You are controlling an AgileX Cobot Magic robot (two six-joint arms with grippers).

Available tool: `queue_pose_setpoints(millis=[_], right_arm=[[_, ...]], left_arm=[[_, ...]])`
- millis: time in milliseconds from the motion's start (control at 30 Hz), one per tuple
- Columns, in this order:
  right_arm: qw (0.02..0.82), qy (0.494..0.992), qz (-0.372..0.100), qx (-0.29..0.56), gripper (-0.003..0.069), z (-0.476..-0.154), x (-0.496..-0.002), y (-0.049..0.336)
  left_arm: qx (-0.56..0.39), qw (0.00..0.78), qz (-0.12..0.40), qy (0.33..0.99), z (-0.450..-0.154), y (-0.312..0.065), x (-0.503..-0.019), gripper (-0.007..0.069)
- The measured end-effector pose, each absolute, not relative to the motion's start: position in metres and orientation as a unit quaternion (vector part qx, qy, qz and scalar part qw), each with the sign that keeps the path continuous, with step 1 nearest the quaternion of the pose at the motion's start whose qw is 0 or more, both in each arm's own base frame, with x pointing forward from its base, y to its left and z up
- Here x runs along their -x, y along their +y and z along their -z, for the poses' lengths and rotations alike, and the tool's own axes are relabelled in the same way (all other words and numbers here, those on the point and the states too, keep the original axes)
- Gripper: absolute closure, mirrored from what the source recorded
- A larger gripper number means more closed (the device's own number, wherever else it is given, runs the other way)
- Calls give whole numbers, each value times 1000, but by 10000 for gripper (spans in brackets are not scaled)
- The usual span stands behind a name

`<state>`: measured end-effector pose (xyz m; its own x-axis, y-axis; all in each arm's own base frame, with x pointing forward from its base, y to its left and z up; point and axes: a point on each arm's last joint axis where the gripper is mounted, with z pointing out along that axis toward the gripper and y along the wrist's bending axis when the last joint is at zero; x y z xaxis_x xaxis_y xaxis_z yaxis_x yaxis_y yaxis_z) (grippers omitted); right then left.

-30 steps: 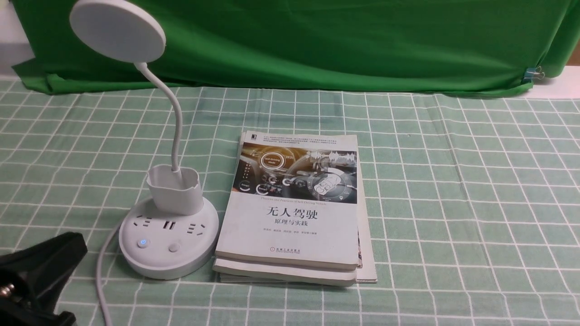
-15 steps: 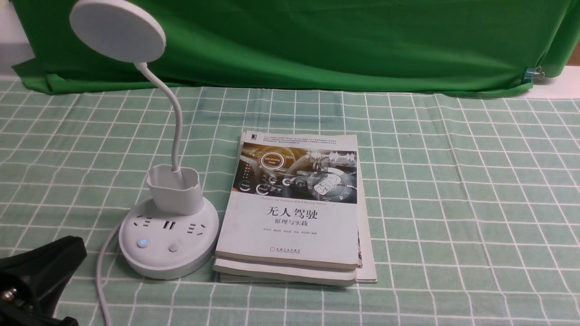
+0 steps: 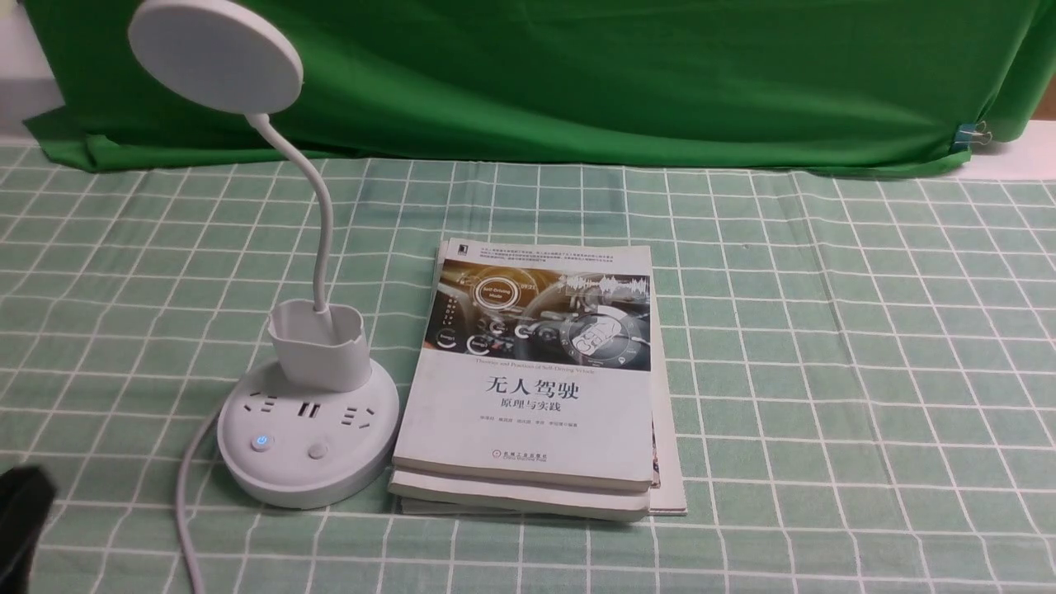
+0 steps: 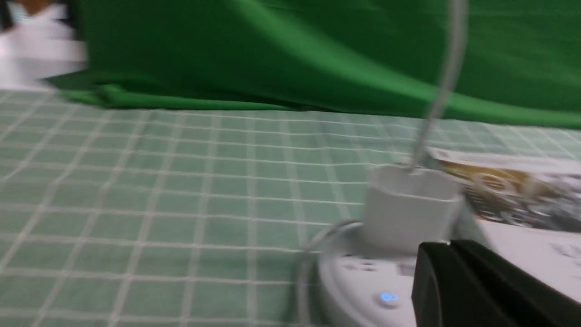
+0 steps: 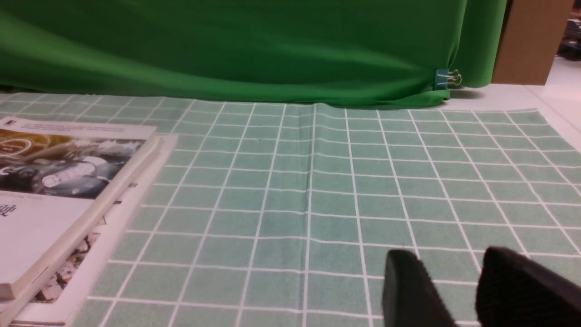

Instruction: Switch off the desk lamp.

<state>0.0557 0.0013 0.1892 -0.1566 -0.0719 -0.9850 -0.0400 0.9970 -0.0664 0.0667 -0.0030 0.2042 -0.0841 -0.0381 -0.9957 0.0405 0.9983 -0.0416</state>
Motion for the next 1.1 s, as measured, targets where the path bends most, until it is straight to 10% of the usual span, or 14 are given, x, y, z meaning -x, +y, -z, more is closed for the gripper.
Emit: queue_pose_setpoints(millis=[1100], right_arm=[[649,760,12,37,417,-189,-56,1]], left_arm=[[18,630,33,776,-186,-2,-55,621]])
